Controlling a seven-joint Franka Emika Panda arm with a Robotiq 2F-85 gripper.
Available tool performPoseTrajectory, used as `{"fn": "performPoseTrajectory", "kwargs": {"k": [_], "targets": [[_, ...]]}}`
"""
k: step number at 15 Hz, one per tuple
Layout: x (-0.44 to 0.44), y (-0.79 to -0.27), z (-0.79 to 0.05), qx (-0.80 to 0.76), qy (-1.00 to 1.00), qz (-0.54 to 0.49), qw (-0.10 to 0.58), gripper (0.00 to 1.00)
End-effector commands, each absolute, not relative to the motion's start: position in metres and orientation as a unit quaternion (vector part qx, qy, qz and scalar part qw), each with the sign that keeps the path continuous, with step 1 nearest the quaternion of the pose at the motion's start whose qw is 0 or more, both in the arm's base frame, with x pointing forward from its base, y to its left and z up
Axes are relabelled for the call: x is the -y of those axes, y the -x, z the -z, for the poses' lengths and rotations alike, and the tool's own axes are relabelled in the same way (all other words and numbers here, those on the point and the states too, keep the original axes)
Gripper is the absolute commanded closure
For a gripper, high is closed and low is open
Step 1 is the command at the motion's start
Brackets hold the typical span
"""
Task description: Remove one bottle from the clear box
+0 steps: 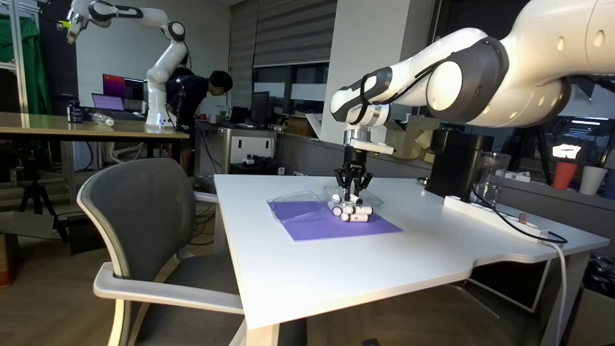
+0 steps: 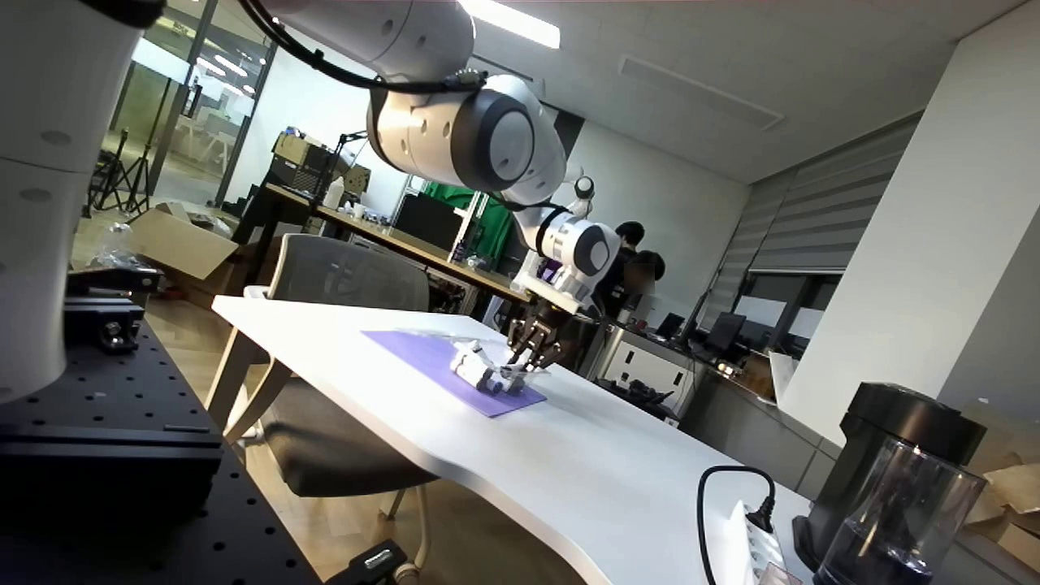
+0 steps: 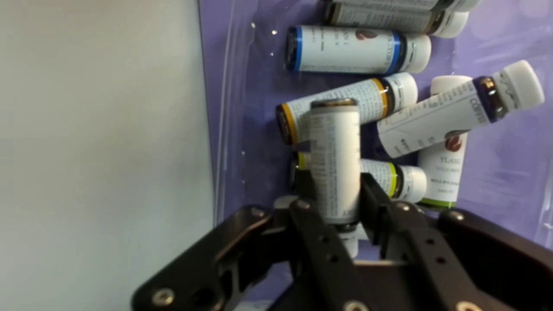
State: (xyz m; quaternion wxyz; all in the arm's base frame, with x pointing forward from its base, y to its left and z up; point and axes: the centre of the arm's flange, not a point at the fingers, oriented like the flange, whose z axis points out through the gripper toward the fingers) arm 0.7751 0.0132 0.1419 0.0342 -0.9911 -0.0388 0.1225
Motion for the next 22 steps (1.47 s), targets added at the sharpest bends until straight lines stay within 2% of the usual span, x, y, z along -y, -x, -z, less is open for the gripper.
{"fn": "performPoseTrajectory", "kwargs": {"k": [1,2,7,13,22], "targets": [[-0.012,-0.808,-0.149,0.052,0.990,-0.117,0.066,0.97],[-0.012,-0.808,-0.154,0.057,0.988,-0.117,0.078,0.93],[-0.011,-0.798,-0.205,0.090,0.982,-0.087,0.144,0.93],[0.048,-0.808,-0.249,0.062,0.991,0.019,0.117,0.93],[0.166,-0.829,-0.194,-0.033,0.993,0.040,0.102,0.93]]}}
